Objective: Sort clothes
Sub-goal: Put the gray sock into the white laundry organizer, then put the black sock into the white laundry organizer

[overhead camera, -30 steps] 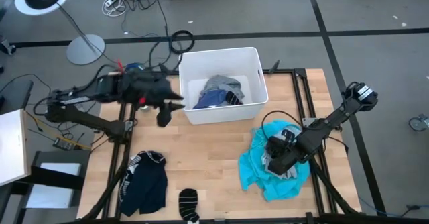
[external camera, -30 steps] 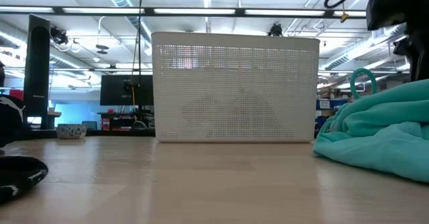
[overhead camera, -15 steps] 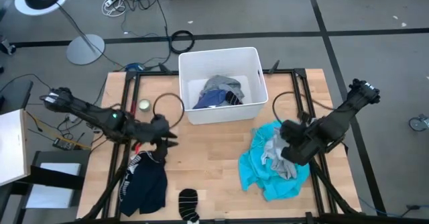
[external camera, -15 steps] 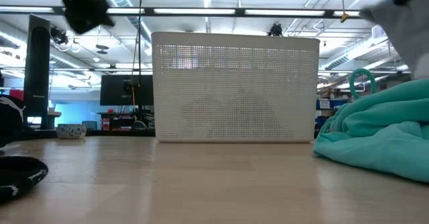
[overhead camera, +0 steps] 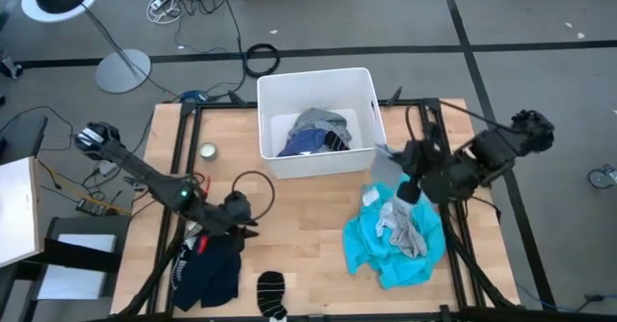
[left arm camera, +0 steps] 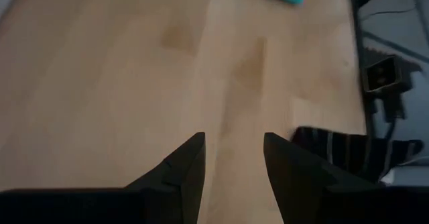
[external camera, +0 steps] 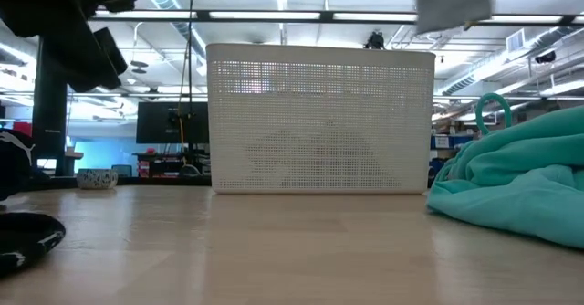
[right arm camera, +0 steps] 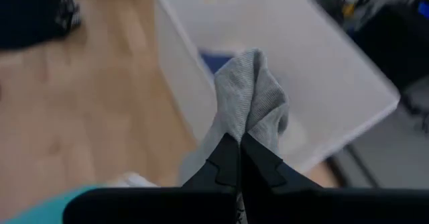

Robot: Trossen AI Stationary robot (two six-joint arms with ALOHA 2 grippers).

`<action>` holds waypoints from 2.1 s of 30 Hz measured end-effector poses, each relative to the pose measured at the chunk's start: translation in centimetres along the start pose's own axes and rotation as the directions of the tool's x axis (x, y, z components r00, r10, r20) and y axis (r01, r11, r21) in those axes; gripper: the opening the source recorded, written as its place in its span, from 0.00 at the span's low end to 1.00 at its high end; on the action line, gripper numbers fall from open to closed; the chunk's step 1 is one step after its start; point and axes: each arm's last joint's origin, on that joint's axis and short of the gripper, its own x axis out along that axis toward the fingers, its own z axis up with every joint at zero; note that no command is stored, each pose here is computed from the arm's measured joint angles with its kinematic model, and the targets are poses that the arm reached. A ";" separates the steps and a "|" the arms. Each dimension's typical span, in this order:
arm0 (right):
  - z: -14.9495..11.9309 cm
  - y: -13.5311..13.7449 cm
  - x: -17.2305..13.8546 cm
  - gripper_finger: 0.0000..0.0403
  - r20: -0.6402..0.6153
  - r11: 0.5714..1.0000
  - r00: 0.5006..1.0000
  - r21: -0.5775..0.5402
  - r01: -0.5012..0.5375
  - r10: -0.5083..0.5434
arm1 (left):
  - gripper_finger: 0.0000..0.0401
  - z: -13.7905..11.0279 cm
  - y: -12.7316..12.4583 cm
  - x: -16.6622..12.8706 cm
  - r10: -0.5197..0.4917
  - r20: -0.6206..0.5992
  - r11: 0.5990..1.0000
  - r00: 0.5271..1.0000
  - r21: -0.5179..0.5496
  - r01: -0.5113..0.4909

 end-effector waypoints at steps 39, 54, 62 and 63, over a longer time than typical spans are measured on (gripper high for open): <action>7.4 -8.0 11.1 0.40 0.209 0.979 0.969 0.127 -0.160 0.131 | 0.39 -1.1 -1.8 2.9 -0.056 -0.018 0.998 0.998 0.022 0.056; 4.5 -2.2 5.8 0.38 0.076 0.951 0.951 0.056 -0.305 0.300 | 0.39 -4.0 -6.3 8.6 -0.092 -0.188 0.985 0.978 0.128 0.117; 3.9 0.5 5.0 0.38 0.103 0.944 0.939 -0.006 -0.329 0.328 | 0.35 -4.3 -8.0 12.5 0.032 -0.375 0.984 0.926 0.175 0.037; 3.7 0.8 5.0 0.38 0.098 0.945 0.940 -0.009 -0.326 0.325 | 0.30 -3.9 -8.1 12.6 0.052 -0.402 0.984 0.914 0.178 0.022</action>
